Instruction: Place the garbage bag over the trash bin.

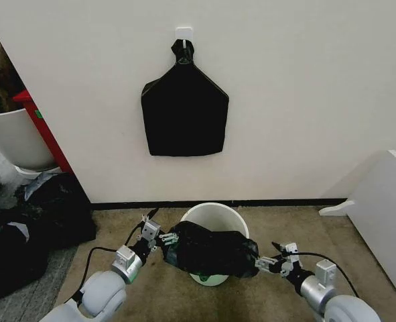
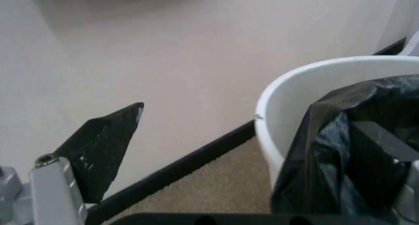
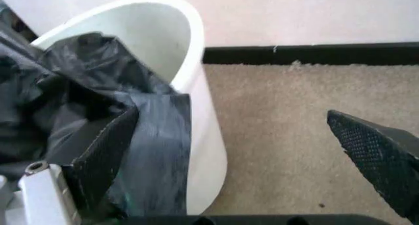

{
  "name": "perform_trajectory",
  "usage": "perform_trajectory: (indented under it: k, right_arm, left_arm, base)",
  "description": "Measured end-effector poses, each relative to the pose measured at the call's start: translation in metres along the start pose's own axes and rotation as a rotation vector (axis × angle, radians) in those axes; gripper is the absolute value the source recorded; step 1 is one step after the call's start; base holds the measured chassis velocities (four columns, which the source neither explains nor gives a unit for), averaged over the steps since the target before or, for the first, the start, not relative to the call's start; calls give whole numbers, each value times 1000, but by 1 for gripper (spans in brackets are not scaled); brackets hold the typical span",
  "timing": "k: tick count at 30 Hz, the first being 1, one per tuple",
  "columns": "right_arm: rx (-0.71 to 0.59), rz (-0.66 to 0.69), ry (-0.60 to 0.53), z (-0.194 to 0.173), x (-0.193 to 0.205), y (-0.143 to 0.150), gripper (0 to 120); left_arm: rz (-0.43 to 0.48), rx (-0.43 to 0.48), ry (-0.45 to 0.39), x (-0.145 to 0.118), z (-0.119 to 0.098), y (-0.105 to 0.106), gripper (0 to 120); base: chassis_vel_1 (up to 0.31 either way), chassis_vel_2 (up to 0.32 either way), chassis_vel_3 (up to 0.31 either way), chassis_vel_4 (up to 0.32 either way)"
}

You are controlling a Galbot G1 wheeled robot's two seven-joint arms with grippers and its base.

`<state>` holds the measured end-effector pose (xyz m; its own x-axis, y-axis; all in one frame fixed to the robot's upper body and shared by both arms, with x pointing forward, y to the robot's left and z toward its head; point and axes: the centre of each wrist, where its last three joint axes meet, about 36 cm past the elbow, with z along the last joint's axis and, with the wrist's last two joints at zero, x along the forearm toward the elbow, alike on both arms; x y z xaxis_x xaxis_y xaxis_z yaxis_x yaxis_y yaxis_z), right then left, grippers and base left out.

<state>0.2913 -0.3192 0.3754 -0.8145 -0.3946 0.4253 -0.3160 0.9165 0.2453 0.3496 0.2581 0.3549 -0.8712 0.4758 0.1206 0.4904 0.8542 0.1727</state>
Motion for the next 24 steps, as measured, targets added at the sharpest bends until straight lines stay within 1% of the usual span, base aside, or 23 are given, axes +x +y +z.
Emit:
perform_trajectory:
  k: [10, 13, 16, 19, 21, 24]
  right_arm:
    - [5, 37, -8, 0, -15, -25, 100]
    - [-5, 41, -16, 2, -14, -26, 100]
    - [-31, 27, -37, -2, -3, -17, 100]
    - [-73, -31, -40, -11, 15, 7, 100]
    - [-82, -59, -30, -12, 17, 21, 100]
    - [-77, -66, -22, -8, 14, 28, 100]
  left_arm:
    - [-12, -3, -13, -9, -4, 14, 100]
    - [-8, -5, -11, -10, -4, 17, 100]
    - [-5, -5, -11, -9, -5, 16, 100]
    - [-1, 0, -8, -8, -4, 13, 100]
    - [1, 0, -5, -7, -3, 12, 100]
    - [3, -1, -4, -7, -3, 12, 100]
  base:
    - [0, 0, 0, 0]
    - [0, 0, 0, 0]
    - [0, 0, 0, 0]
    - [0, 0, 0, 0]
    - [0, 0, 0, 0]
    - [0, 0, 0, 0]
